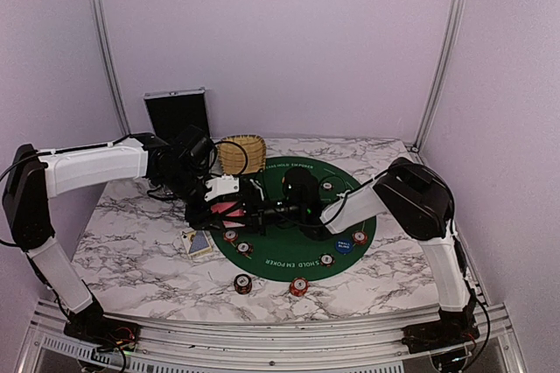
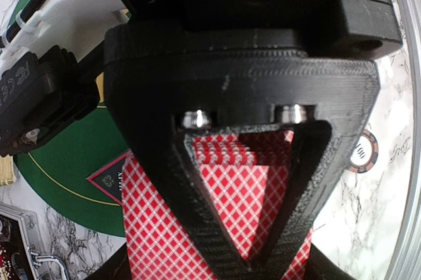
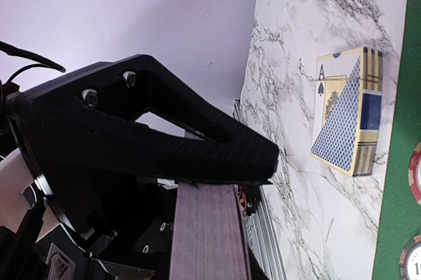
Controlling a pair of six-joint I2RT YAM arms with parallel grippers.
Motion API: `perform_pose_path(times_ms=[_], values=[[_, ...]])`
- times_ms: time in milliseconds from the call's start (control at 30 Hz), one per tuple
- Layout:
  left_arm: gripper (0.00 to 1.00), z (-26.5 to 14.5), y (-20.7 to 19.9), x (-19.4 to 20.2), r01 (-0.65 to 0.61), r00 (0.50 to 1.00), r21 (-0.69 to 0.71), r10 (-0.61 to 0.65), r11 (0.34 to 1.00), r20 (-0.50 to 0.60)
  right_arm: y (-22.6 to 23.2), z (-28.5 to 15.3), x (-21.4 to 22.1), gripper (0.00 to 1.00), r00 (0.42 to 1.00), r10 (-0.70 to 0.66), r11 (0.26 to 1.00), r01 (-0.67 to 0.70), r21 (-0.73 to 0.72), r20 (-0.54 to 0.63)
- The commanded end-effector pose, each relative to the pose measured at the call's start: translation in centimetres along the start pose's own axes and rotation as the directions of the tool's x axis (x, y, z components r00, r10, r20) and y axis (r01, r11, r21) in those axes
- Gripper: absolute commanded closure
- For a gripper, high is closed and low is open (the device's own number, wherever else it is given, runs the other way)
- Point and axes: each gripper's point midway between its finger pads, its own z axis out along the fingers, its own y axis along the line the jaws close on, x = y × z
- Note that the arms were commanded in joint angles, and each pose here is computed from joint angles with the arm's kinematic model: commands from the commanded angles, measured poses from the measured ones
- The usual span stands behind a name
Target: Distribute texas hold em gaming equipment
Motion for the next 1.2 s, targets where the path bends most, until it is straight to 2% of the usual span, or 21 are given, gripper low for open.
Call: perform_pose_path(times_ms=[0,133,233,333,400,500,633,700,800,1033,1167], values=[[0.39,-1.1,-0.4,-0.8,-0.01,0.999,0.002,0.01,1.0,0.053,1.8,-0.2,-0.4,0.86,0.998,-0.059,0.998,0.059,0.0,0.017],[0.47,-1.0,-0.6,-0.6,-0.011,0.999,0.003,0.011,1.0,0.048,1.2,-0.6,-0.7,0.77,0.999,-0.042,0.999,0.042,0.014,0.035],[0.52,-0.9,-0.6,-0.5,-0.013,0.999,0.004,0.013,1.0,0.045,1.4,-0.4,-0.7,0.66,0.998,-0.045,0.999,0.044,0.011,0.035],[0.54,-0.8,-0.7,-0.5,-0.013,0.999,0.008,0.012,1.0,0.046,1.7,-0.3,-0.9,0.62,0.998,-0.05,0.999,0.05,0.008,0.037],[0.54,-0.8,-0.6,-0.5,-0.011,0.999,0.006,0.011,1.0,0.043,2.0,-0.3,-1.0,0.65,0.998,-0.053,0.999,0.053,0.004,0.036],[0.53,-0.7,-0.4,-0.4,-0.009,0.999,0.001,0.009,1.0,0.035,2.3,-0.2,-0.9,0.78,0.998,-0.056,0.998,0.056,-0.002,0.034],[0.32,-0.2,-0.1,0.1,-0.009,1.0,-0.016,0.009,1.0,0.01,2.4,-0.3,-0.9,0.92,0.998,-0.056,0.998,0.056,0.001,0.037],[0.23,0.0,-0.1,0.3,-0.015,1.0,-0.025,0.015,1.0,0.0,2.4,-0.3,-0.9,0.93,0.998,-0.056,0.998,0.056,0.0,0.04],[0.16,0.2,-0.4,0.3,-0.037,0.999,-0.026,0.037,0.999,0.0,2.5,-0.1,-0.8,0.93,0.998,-0.053,0.999,0.053,-0.007,0.034],[0.12,0.7,-1.0,0.3,-0.052,0.999,-0.01,0.052,0.999,0.003,2.9,0.4,-0.3,0.94,0.998,-0.054,0.998,0.054,-0.035,0.012],[0.14,0.7,-1.1,0.2,-0.058,0.998,-0.007,0.058,0.998,0.01,2.7,0.4,-0.4,0.94,0.999,-0.048,0.998,0.048,-0.03,0.01]])
